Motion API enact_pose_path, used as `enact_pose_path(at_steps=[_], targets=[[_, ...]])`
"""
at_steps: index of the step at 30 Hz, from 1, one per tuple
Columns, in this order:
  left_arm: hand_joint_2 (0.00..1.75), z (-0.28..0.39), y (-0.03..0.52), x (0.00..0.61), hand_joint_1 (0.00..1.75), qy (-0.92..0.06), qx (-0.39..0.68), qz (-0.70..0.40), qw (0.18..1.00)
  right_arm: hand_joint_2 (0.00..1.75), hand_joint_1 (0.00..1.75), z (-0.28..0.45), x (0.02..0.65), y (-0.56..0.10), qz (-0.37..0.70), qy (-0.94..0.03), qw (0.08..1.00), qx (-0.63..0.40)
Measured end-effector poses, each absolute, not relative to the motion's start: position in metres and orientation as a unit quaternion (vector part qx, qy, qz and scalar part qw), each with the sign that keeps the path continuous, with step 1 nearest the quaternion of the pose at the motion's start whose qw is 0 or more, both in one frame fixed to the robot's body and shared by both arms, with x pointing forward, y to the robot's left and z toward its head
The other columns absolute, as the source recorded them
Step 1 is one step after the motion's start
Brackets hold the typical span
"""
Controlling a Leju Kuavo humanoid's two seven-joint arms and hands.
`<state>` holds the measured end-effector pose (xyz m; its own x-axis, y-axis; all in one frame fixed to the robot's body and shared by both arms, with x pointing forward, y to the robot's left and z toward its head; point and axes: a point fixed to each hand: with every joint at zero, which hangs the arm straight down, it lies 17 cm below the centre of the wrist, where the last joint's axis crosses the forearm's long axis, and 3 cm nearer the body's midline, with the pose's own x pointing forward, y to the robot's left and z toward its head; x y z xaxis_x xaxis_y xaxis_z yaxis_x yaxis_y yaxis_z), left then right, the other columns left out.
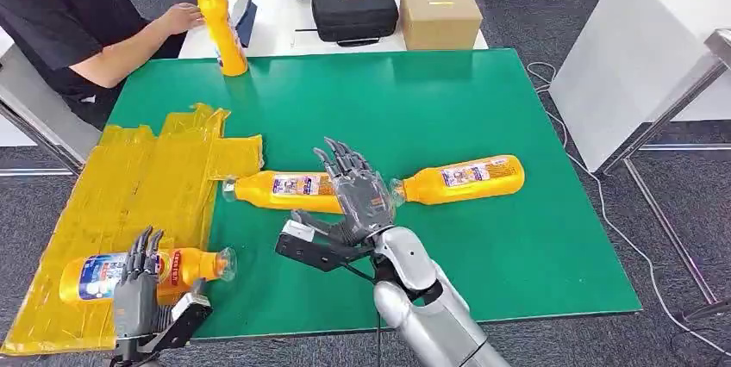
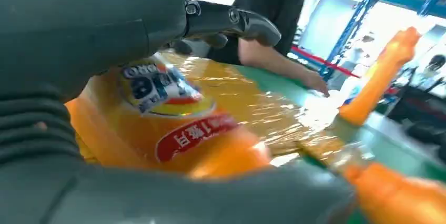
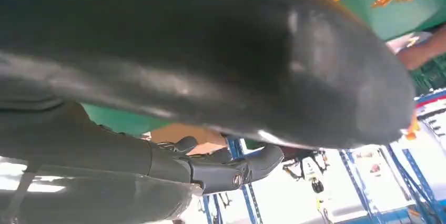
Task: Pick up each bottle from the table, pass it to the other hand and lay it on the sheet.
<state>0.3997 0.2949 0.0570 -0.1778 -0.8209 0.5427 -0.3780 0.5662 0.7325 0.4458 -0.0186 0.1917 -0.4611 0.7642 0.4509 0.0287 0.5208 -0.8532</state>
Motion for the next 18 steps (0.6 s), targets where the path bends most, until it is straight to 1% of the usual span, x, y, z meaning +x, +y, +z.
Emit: enact_pose_path(at_steps=[2,4,8,10,13,18], targets=[[0.0,0.066,0.289,0.398,0.0,-0.75,0.393,-0.203,0.491,0.0,0.0,0.189,0.446,-0.02,0.413,-0.747,0.449,-0.264],[0.0,0.087,0.289,0.397,0.0,-0.774,0.373,-0.153,0.487,0.0,0.0,0.185,0.446,-0.021,0.415,-0.745,0.451,-0.264],[0.0,0.106,0.278,0.395,0.0,-0.797,0.352,-0.139,0.471,0.0,0.0,0.181,0.446,-0.022,0.419,-0.741,0.454,-0.263],[0.0,0.129,0.288,0.392,0.0,-0.814,0.333,-0.069,0.47,0.0,0.0,0.176,0.446,-0.021,0.425,-0.737,0.457,-0.261],[0.0,0.187,0.305,0.386,0.0,-0.847,0.305,0.034,0.434,0.0,0.0,0.167,0.448,-0.021,0.432,-0.73,0.462,-0.258],[0.0,0.241,0.307,0.374,0.0,-0.876,0.292,0.071,0.377,0.0,0.0,0.158,0.449,-0.02,0.439,-0.724,0.466,-0.256]])
